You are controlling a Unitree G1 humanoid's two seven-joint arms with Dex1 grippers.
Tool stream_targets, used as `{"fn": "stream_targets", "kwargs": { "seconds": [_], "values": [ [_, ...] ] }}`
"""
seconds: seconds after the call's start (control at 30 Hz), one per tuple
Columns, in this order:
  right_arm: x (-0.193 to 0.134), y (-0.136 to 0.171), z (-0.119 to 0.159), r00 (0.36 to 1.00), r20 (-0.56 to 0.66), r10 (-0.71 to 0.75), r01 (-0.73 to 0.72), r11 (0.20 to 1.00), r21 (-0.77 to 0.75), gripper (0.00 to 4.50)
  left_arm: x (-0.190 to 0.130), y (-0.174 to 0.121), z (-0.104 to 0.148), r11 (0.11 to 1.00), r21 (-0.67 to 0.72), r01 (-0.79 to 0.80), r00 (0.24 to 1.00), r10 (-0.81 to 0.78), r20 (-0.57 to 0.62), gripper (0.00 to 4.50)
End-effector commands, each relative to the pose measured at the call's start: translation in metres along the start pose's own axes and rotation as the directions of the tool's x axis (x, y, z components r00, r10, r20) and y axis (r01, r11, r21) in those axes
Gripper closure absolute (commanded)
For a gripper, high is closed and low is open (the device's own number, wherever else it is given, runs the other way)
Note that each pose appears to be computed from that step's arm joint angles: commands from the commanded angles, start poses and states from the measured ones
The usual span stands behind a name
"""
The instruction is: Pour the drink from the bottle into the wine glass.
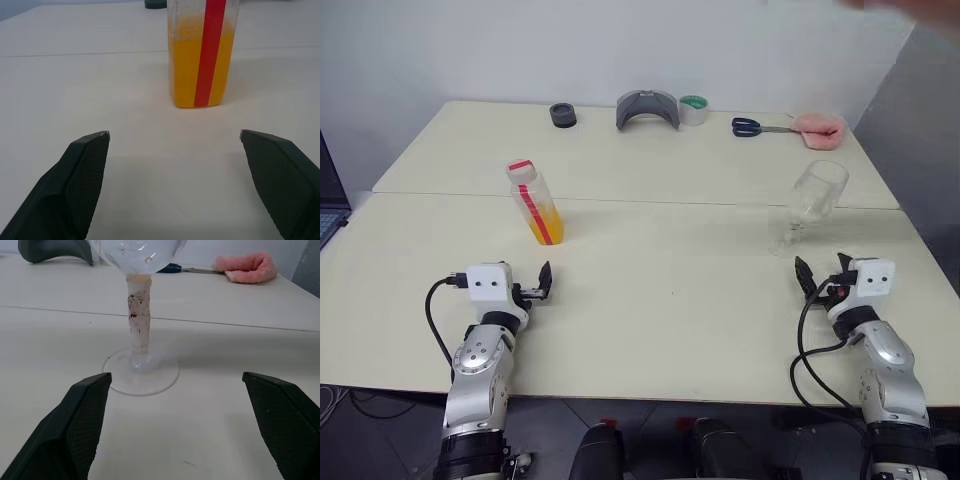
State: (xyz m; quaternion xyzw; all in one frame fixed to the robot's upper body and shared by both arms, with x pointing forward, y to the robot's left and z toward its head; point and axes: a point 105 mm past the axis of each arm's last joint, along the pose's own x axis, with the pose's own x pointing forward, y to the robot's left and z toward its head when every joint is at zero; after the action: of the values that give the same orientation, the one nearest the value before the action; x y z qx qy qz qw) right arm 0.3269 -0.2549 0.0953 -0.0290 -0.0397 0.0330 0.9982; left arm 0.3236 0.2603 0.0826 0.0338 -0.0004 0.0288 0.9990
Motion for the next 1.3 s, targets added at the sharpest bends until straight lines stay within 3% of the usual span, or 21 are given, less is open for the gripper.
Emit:
{"fn": "stream_targets", "kwargs": {
  "seconds": [0.03, 0.37, 1.07, 1.3],
  "values": [
    [0.003, -0.005, 0.022, 0.996, 0.089, -0.01, 0.01, 1.0, 0.0, 0.03, -0.001, 0.003, 0.019, 1.0, 0.002, -0.002, 0.997, 0.001, 0.072, 0.0],
    [0.003, -0.002, 0.021, 0.996, 0.088, -0.006, 0.006, 1.0, -0.002, 0.03, 0.001, -0.01, 0.02, 0.998, 0.004, 0.066, 0.996, -0.066, 0.065, 0.0],
    [0.005, 0.003, 0.024, 0.995, 0.1, 0.019, -0.018, 1.0, -0.014, 0.03, 0.002, -0.003, 0.025, 0.999, 0.003, 0.044, 0.996, -0.044, 0.082, 0.0],
    [0.004, 0.019, 0.028, 0.988, 0.092, 0.123, -0.123, 0.992, -0.002, 0.03, 0.001, 0.0, 0.028, 0.999, 0.007, 0.035, 0.995, -0.036, 0.09, 0.0]
  ]
}}
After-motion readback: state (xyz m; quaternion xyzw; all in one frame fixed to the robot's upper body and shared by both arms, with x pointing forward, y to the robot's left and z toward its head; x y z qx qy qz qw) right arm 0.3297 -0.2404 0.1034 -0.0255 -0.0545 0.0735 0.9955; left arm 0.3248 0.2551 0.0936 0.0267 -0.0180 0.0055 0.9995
